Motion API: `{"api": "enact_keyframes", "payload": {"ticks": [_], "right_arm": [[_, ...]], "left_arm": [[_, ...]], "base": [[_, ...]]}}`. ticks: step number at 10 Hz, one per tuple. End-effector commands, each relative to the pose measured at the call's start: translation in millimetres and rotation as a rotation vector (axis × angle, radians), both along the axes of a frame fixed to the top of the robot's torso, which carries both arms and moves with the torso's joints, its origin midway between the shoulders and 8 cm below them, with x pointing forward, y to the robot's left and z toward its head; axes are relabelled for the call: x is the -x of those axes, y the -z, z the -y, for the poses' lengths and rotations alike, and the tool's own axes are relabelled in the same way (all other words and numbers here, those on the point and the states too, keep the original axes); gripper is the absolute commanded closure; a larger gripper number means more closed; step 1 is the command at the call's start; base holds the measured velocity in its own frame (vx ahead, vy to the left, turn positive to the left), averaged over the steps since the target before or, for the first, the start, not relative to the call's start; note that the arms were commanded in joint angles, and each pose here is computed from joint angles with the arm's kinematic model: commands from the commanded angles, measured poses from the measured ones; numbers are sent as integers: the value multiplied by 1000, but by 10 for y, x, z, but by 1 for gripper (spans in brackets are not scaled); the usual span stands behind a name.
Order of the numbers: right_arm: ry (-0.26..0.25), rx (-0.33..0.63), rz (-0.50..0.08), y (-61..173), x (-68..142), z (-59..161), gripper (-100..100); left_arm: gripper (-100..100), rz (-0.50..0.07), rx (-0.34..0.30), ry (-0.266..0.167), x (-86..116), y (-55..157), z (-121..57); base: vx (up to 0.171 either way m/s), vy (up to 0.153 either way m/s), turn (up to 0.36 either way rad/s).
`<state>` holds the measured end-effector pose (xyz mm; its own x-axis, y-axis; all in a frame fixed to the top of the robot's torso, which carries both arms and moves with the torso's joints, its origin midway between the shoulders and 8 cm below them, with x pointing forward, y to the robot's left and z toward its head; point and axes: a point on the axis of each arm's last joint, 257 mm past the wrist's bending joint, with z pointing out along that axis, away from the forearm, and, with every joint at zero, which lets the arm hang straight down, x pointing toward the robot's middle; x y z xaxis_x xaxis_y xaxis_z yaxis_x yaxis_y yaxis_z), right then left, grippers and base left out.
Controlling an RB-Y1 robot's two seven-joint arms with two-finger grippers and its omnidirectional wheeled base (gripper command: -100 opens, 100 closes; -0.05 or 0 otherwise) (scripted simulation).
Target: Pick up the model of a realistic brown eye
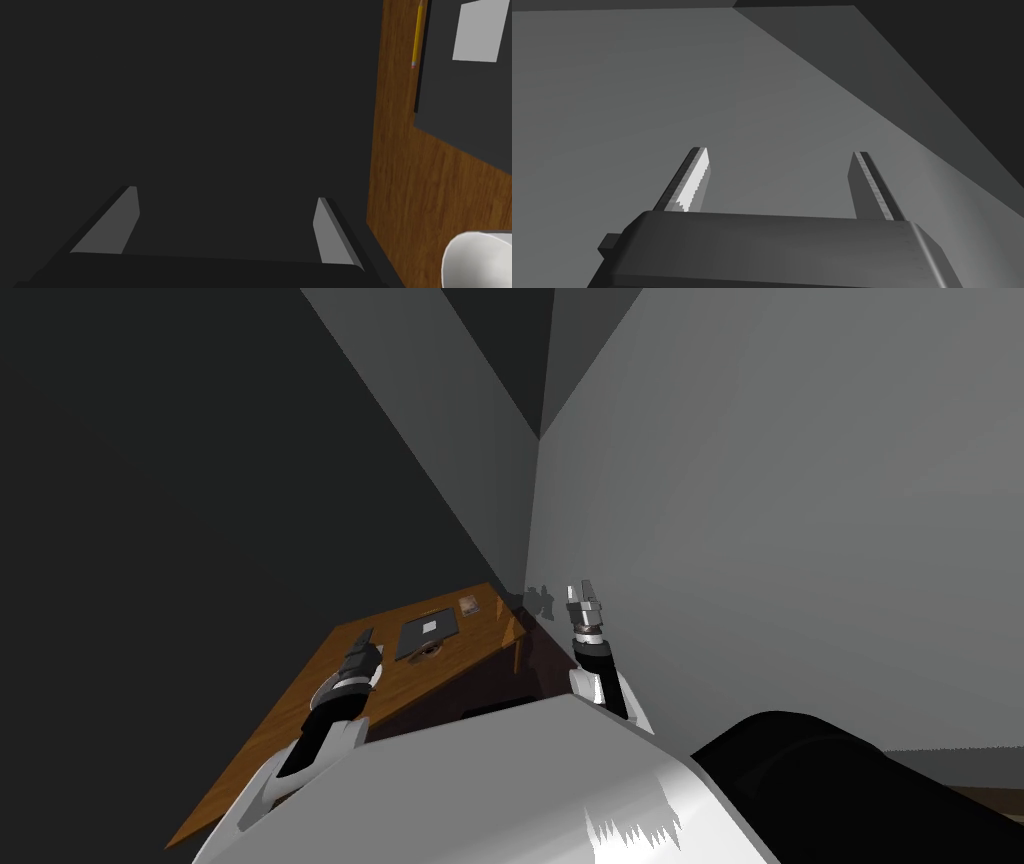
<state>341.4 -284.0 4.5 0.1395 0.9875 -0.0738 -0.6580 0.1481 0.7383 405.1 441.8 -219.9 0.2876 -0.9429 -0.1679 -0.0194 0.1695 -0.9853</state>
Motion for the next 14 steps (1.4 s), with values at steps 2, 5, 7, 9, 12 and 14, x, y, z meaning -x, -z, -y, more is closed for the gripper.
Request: {"api": "enact_keyframes", "payload": {"ticks": [2,5,7,9,12,14], "right_arm": [[0,0,0,0,0,0,0],[0,0,0,0,0,0,0],[0,0,0,0,0,0,0],[0,0,0,0,0,0,0],[0,0,0,0,0,0,0],[0,0,0,0,0,0,0]], "left_arm": [[-100,-67,56,-42,12,315,-179],[-100,-153,135,-93,20,706,-356],[-100,-198,176,-117,26,898,-421],[-100,-235,215,-136,25,1067,-468],[-100,-279,256,-156,30,1247,-502],[-100,-336,326,-178,-17,1477,-517]], "base": [[1,-21,-30],[3,-26,-46],[2,-19,-36],[0,-16,-43],[3,-12,-35],[5,-14,-66]]}}
